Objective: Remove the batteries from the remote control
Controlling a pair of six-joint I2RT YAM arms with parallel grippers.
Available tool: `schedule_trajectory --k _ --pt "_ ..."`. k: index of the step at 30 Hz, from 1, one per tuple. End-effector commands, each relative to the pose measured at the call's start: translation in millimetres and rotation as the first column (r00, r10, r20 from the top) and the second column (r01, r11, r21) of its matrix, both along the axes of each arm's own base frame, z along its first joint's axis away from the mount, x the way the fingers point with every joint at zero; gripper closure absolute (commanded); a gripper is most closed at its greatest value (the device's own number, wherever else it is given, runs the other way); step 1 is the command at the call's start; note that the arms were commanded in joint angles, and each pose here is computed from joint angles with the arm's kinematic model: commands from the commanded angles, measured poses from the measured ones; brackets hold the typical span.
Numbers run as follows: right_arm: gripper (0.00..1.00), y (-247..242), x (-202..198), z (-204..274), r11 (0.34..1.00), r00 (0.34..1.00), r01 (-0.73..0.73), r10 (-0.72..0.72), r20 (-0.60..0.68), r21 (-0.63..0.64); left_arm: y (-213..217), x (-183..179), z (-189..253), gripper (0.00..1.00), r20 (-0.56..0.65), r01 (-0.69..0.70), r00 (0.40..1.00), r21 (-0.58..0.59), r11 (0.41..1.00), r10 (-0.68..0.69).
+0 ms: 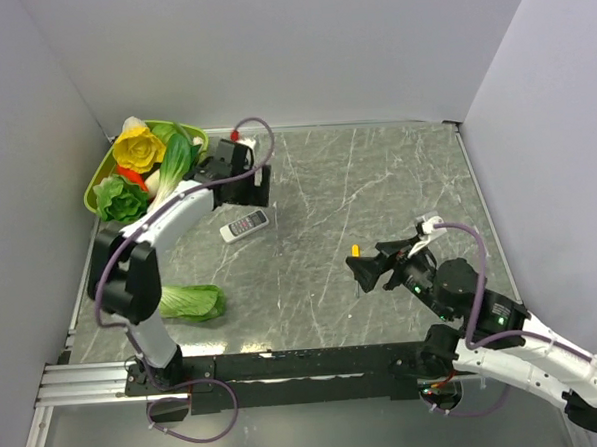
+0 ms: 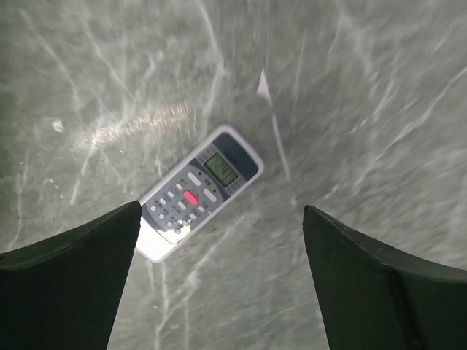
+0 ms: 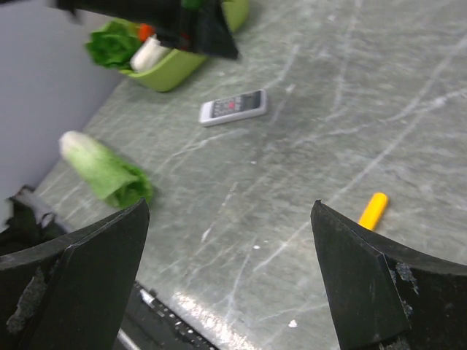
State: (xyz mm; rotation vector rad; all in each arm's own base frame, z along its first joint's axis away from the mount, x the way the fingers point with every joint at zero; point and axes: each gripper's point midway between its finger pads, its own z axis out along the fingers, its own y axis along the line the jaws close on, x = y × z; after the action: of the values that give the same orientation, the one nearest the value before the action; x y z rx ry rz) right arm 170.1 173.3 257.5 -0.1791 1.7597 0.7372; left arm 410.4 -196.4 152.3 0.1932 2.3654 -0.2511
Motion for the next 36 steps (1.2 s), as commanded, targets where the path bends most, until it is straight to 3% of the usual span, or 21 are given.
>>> schedule_trajectory --k 1,14,25,36 --pt "0.0 10 -14 24 0.992 0.989 -0.119 0.114 0.098 0.048 -8 -7 -28 0.02 -0.062 0.242 0.97 0.125 0.962 -0.236" --pt "0.0 -8 -18 27 0.995 0.985 -0.097 0.091 0.146 0.036 5 5 -83 0.01 -0.192 0.389 0.918 0.247 0.888 -0.348" --pt "0.0 -10 -14 19 0.997 0.989 -0.071 0.069 0.134 0.009 6 8 -111 0.03 -0.246 0.415 0.898 0.206 0.886 -0.364" --pt "0.0 -11 -9 15 0.999 0.993 -0.041 0.04 0.115 0.01 -5 -15 -113 0.19 -0.29 0.424 0.881 0.134 0.895 -0.374"
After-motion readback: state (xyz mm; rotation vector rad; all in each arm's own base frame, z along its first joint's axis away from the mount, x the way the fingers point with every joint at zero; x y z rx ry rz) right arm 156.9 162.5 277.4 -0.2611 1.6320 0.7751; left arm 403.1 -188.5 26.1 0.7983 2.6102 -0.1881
